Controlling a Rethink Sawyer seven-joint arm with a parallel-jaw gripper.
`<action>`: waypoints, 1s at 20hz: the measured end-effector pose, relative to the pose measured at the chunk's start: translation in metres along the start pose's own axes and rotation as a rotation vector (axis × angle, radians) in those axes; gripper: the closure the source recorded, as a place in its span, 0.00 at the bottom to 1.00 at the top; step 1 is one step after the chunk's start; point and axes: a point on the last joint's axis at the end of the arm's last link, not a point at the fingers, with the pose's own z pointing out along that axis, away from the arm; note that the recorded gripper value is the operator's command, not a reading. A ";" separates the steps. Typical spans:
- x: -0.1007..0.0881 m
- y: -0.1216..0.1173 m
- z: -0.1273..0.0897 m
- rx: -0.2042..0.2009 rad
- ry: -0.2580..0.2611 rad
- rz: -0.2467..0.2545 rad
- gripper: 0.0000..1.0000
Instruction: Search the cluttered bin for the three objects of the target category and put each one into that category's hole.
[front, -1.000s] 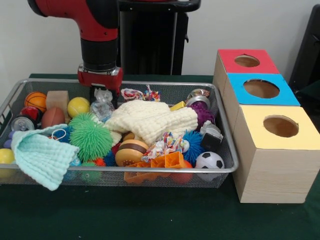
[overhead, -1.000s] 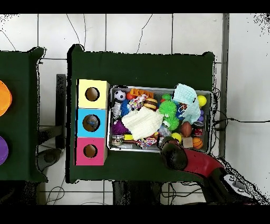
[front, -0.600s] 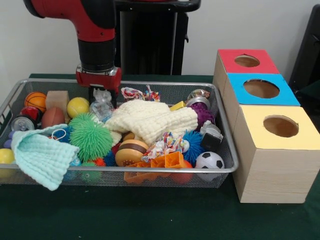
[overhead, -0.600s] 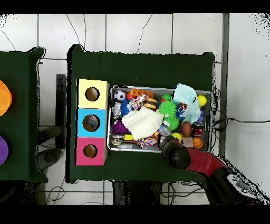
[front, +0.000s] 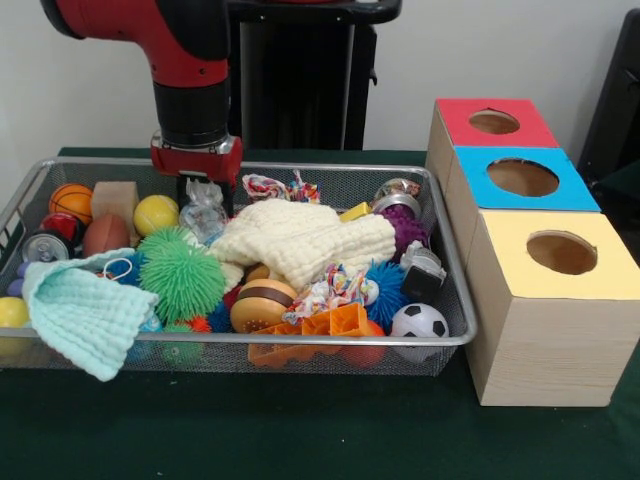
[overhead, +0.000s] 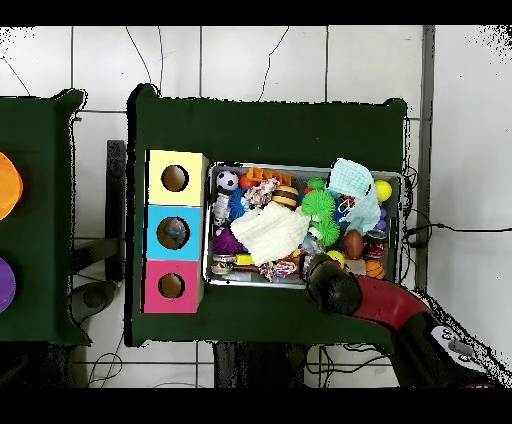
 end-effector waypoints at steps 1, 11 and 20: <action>0.000 0.000 0.000 0.000 0.000 0.000 0.00; -0.002 0.000 -0.005 0.001 0.021 -0.003 0.00; -0.018 -0.004 -0.037 0.020 0.046 -0.013 0.00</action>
